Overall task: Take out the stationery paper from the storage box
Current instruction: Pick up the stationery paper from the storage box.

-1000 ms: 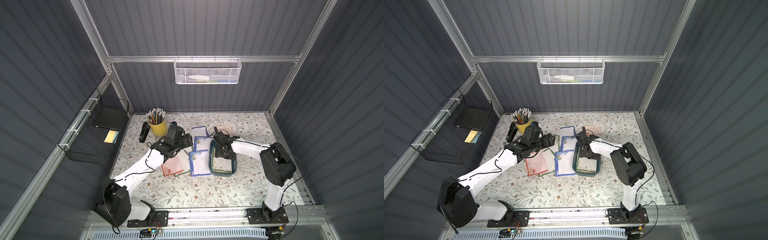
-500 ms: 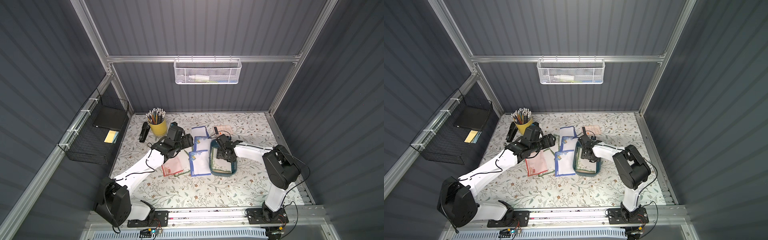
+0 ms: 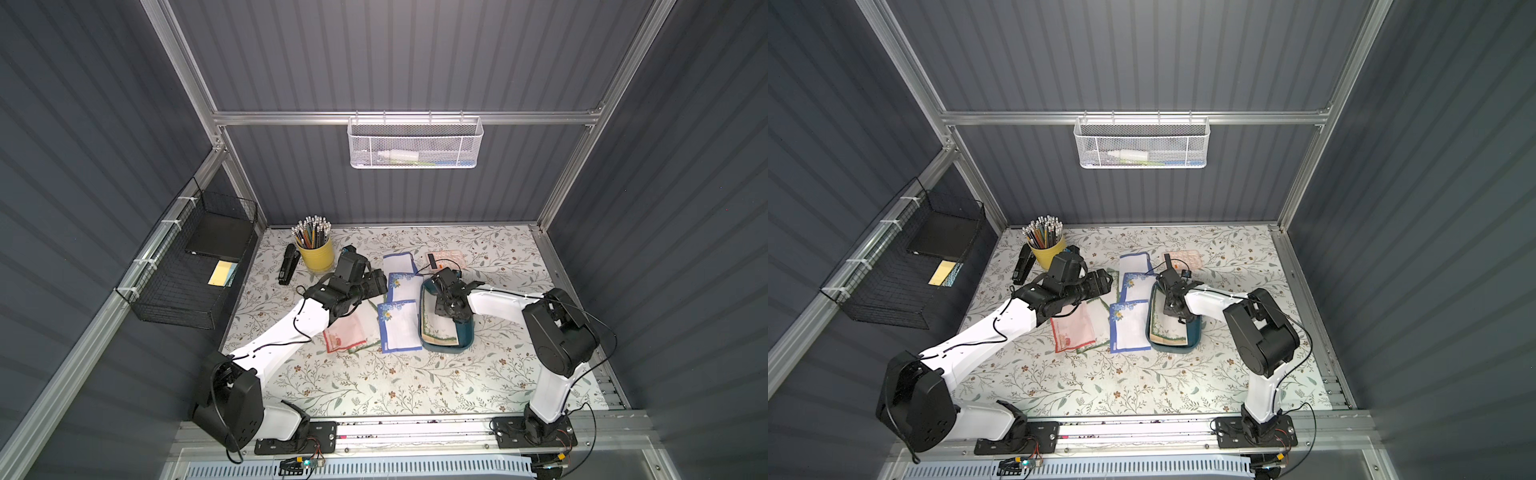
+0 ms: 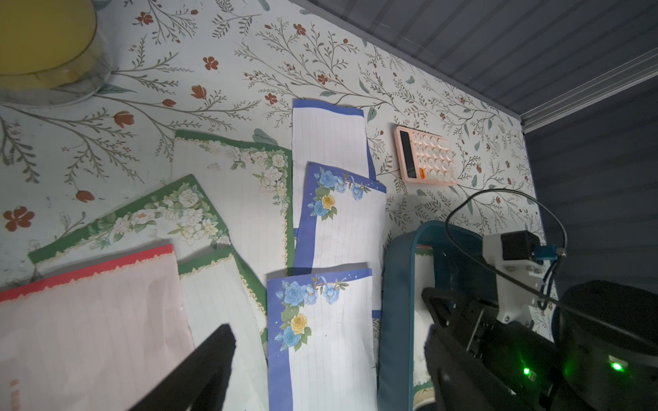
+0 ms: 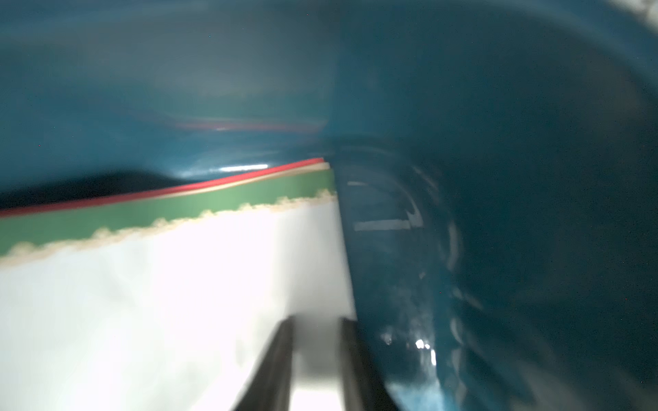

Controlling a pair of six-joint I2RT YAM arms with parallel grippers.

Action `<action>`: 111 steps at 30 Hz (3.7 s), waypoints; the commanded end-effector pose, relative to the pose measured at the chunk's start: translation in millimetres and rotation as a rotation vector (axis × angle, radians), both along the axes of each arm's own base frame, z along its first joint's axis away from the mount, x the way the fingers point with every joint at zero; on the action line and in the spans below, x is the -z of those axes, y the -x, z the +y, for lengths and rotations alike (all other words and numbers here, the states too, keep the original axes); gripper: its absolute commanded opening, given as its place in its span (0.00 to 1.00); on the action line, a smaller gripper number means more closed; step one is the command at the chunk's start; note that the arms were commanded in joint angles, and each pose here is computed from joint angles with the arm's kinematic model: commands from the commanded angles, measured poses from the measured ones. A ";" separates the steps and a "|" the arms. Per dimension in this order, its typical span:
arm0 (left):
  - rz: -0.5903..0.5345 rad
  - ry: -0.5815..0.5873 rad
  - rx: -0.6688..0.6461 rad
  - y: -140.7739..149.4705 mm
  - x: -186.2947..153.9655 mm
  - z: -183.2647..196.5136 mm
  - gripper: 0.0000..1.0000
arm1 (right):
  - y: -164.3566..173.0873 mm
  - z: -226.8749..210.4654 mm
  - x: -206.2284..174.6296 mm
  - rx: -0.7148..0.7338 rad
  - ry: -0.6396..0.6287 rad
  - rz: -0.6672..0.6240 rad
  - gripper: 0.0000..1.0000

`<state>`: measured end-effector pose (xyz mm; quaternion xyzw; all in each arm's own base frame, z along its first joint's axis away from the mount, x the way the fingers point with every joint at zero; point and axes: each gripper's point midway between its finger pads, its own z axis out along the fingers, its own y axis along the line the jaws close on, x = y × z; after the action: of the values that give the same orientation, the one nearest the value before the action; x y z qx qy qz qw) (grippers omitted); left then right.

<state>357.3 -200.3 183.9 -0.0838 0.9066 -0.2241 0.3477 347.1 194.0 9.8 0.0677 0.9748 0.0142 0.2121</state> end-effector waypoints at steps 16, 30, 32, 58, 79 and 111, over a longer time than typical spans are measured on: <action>0.085 0.099 0.235 16.8 21.4 -47.0 0.74 | 70.0 -11.9 72.9 -0.038 0.033 0.332 0.00; 0.223 0.257 0.417 61.1 13.7 -111.2 0.47 | 68.1 -10.5 73.6 -0.045 0.036 0.333 0.00; 0.257 0.258 0.416 67.4 17.5 -119.0 0.47 | 68.1 -10.7 73.6 -0.044 0.037 0.332 0.00; 0.402 0.295 0.158 81.3 56.5 -126.3 0.44 | 62.0 -5.4 68.5 -0.041 -0.006 0.300 0.00; 0.458 0.208 0.172 83.9 87.9 -139.0 0.42 | 61.0 -4.1 68.3 -0.043 -0.018 0.302 0.00; 0.470 0.065 0.197 81.5 112.1 -150.4 0.03 | 62.1 -4.7 68.8 -0.047 -0.018 0.307 0.00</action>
<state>273.9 -347.7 69.4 -0.0637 0.9570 -0.2659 0.0966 364.4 221.1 14.3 0.0679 0.9680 0.0880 0.2251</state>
